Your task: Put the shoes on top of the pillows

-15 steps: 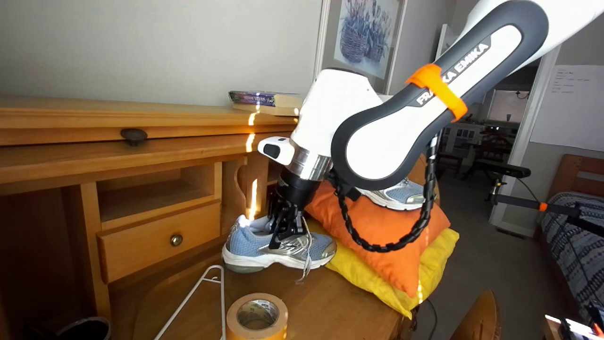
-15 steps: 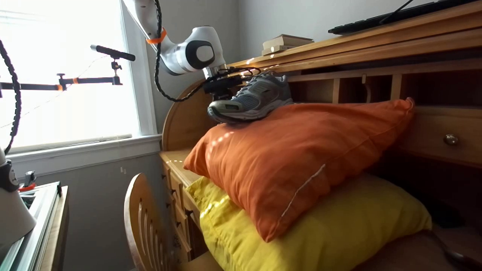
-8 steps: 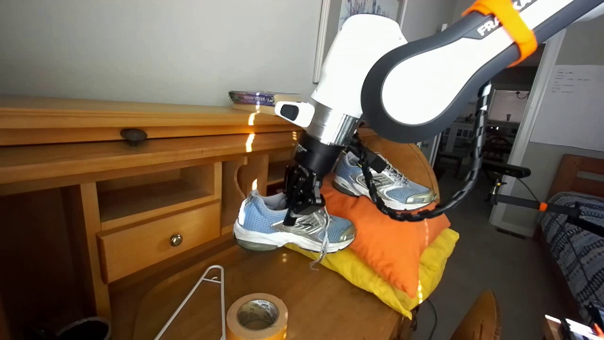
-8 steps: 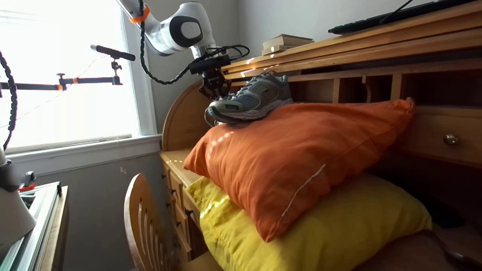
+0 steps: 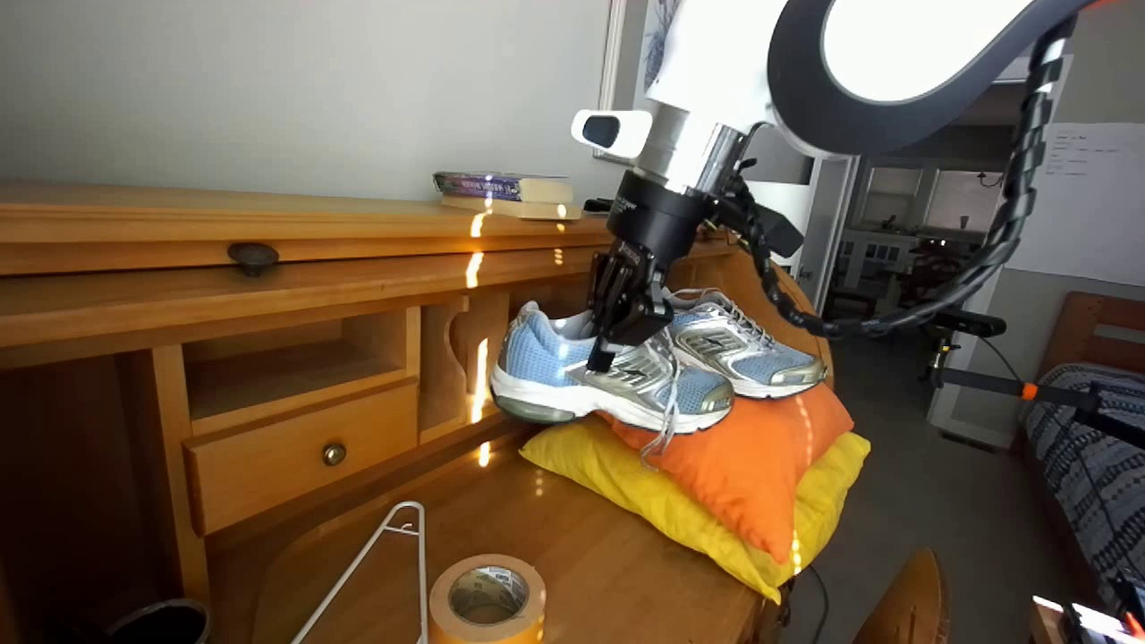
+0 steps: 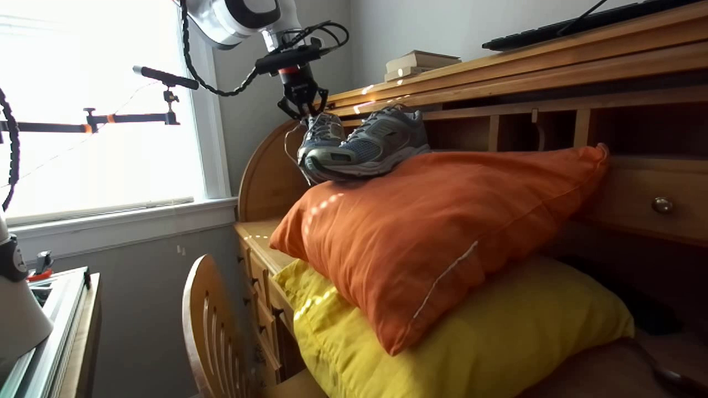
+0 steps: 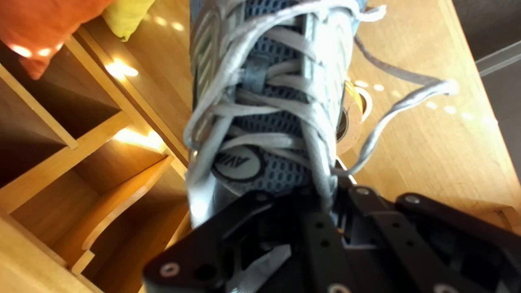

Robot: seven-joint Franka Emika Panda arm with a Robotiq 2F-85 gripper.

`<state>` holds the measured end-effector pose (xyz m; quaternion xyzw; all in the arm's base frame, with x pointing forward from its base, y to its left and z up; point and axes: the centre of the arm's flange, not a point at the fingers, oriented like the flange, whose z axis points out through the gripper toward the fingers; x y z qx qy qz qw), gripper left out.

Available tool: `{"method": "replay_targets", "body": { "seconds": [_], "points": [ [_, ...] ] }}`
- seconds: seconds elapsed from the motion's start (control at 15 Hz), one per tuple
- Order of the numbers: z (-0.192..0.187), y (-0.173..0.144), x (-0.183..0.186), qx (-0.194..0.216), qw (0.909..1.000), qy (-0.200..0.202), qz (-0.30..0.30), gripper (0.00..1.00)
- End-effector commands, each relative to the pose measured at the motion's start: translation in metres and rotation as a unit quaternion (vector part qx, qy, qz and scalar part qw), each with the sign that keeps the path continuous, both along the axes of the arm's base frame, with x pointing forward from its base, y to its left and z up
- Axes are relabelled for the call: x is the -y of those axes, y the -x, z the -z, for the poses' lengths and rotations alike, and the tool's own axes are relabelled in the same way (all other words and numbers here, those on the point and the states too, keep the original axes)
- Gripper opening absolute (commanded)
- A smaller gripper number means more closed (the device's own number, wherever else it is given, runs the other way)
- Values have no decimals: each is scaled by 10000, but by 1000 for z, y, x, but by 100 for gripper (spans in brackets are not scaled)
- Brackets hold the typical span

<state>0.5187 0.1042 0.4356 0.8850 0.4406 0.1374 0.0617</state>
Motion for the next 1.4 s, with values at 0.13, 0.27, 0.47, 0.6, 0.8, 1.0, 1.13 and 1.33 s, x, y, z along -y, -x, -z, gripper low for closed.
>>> {"method": "replay_targets", "body": {
  "seconds": [0.13,0.27,0.47,0.6,0.8,1.0,1.13,1.33],
  "points": [
    [-47,38,23,208,9985,-28,504,3],
    [-61,45,33,349,9973,-74,649,3],
    [-80,58,49,553,9940,-115,935,3],
    [-92,67,63,753,9896,-74,1222,3],
    [-105,77,86,970,9812,-48,1669,3],
    [-114,87,110,1173,9692,-24,2166,3],
    [-119,94,124,1288,9596,23,2500,3],
    [-128,107,146,1431,9437,58,2983,3]
  ]
}}
